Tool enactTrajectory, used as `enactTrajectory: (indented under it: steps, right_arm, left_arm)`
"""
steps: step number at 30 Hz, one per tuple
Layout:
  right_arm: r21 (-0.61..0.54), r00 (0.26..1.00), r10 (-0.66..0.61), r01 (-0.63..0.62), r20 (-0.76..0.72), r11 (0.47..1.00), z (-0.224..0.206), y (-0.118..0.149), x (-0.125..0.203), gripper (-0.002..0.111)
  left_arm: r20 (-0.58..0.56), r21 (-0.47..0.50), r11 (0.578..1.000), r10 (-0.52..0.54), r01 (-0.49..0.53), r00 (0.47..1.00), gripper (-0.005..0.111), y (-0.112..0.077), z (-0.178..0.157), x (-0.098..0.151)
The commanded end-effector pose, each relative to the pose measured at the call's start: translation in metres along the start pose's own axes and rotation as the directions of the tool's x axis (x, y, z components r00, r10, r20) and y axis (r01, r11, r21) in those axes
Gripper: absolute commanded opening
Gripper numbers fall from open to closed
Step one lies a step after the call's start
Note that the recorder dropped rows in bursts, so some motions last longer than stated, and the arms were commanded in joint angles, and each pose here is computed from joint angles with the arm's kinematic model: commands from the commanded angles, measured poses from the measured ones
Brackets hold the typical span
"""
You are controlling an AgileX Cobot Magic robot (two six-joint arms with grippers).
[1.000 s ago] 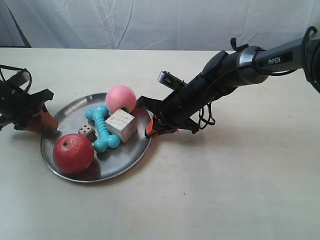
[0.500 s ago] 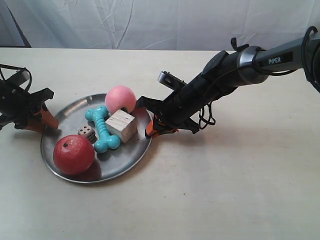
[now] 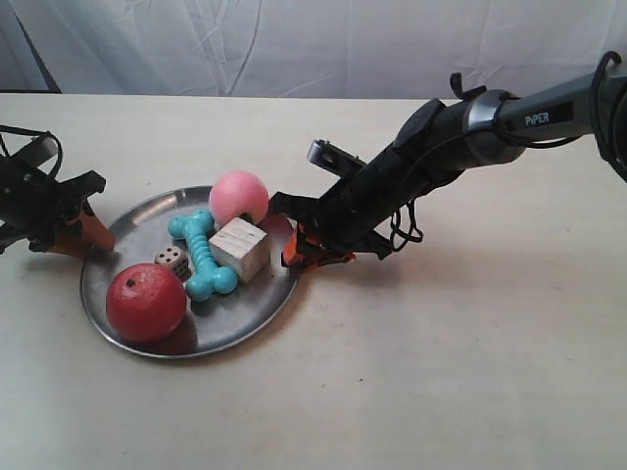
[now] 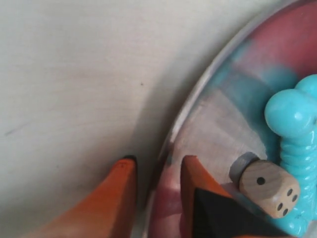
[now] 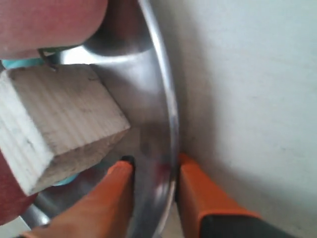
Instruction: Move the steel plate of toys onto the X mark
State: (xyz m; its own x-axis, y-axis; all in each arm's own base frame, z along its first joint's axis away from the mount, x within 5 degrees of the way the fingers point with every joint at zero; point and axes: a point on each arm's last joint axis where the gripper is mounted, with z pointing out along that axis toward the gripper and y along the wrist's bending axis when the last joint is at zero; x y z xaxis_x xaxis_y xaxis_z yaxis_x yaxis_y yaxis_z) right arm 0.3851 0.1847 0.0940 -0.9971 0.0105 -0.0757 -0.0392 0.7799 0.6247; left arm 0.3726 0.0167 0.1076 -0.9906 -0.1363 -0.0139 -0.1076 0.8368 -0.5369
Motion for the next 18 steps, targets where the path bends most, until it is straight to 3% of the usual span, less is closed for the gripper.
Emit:
enactTrajectory:
  steps: [1,7,14,17,18]
  right_arm:
    - [0.014,0.999,-0.03,0.03,0.016,0.999,-0.002,0.001,-0.002,0.052]
    - [0.005,1.0,-0.027,0.027,0.011,1.0,-0.015,-0.003,-0.005,0.05]
    - [0.021,0.999,0.031,-0.032,0.028,0.999,-0.071,-0.018,-0.014,0.049]
    - [0.027,1.0,0.014,-0.014,0.005,1.0,-0.094,-0.021,-0.012,0.042]
    - [0.053,1.0,-0.023,0.023,-0.004,0.998,-0.103,-0.019,-0.01,0.031]
  left_arm:
    - [0.028,-0.021,1.0,0.002,-0.001,1.0,0.032,0.003,-0.001,-0.002]
    - [0.034,-0.019,1.0,0.003,-0.002,0.999,0.031,0.003,-0.007,-0.002]
    - [0.134,-0.014,1.0,-0.009,0.011,0.991,0.023,0.005,-0.048,-0.002]
    - [0.171,0.002,1.0,0.001,-0.001,0.985,0.018,-0.003,-0.069,0.002]
    - [0.189,0.0,1.0,0.013,-0.013,0.982,0.015,-0.008,-0.077,0.003]
